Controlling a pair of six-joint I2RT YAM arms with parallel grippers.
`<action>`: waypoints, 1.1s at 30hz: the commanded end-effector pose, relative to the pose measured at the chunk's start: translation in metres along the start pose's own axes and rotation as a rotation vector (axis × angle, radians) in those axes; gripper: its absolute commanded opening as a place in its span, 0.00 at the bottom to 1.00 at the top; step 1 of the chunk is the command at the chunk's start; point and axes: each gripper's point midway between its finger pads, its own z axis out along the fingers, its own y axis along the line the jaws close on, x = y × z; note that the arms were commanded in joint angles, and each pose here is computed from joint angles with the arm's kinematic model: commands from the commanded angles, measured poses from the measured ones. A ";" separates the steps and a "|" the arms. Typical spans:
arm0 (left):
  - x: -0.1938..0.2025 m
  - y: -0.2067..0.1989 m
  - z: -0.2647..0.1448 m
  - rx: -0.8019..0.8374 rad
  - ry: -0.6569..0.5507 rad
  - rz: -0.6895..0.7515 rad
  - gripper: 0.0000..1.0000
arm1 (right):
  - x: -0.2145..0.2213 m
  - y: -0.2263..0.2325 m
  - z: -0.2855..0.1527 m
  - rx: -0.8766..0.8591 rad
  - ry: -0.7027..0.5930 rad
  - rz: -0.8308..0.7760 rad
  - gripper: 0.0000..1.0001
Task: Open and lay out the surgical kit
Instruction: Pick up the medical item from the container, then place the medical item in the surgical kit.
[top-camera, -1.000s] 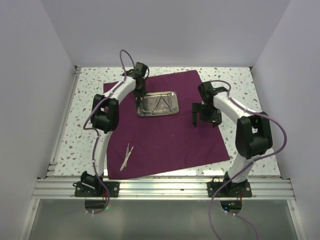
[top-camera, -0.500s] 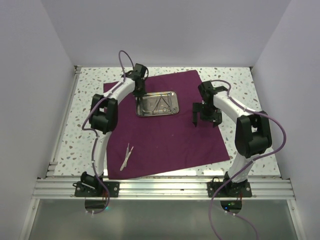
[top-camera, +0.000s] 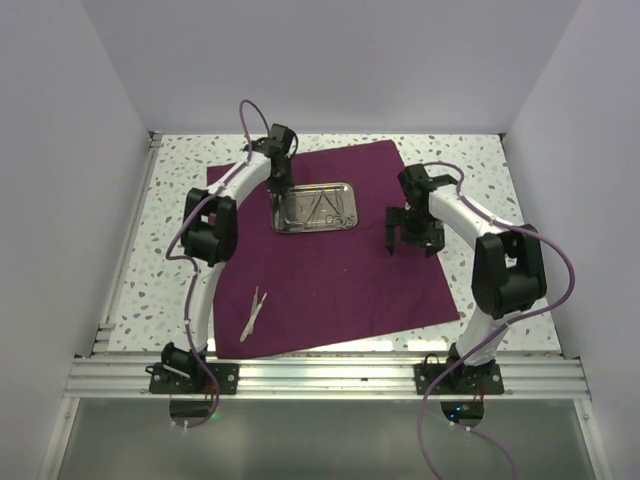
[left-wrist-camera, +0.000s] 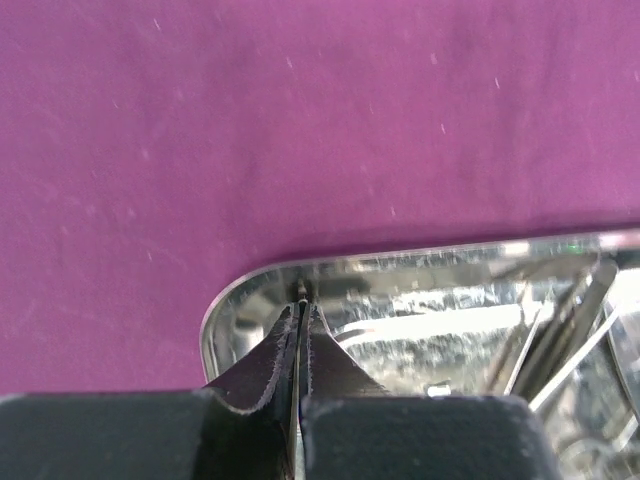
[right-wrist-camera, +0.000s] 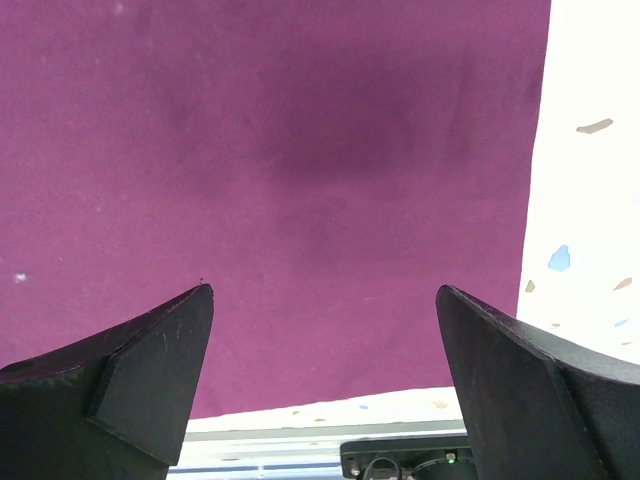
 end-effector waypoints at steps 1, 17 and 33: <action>-0.027 -0.009 -0.050 0.063 -0.030 0.004 0.00 | -0.003 0.004 -0.019 -0.054 -0.058 0.026 0.97; 0.095 0.037 -0.164 0.065 -0.009 -0.055 0.00 | 0.020 0.011 -0.028 -0.139 -0.057 0.045 0.97; 0.144 0.032 -0.147 0.054 0.013 -0.036 0.55 | -0.059 0.087 -0.094 -0.340 -0.213 0.036 0.95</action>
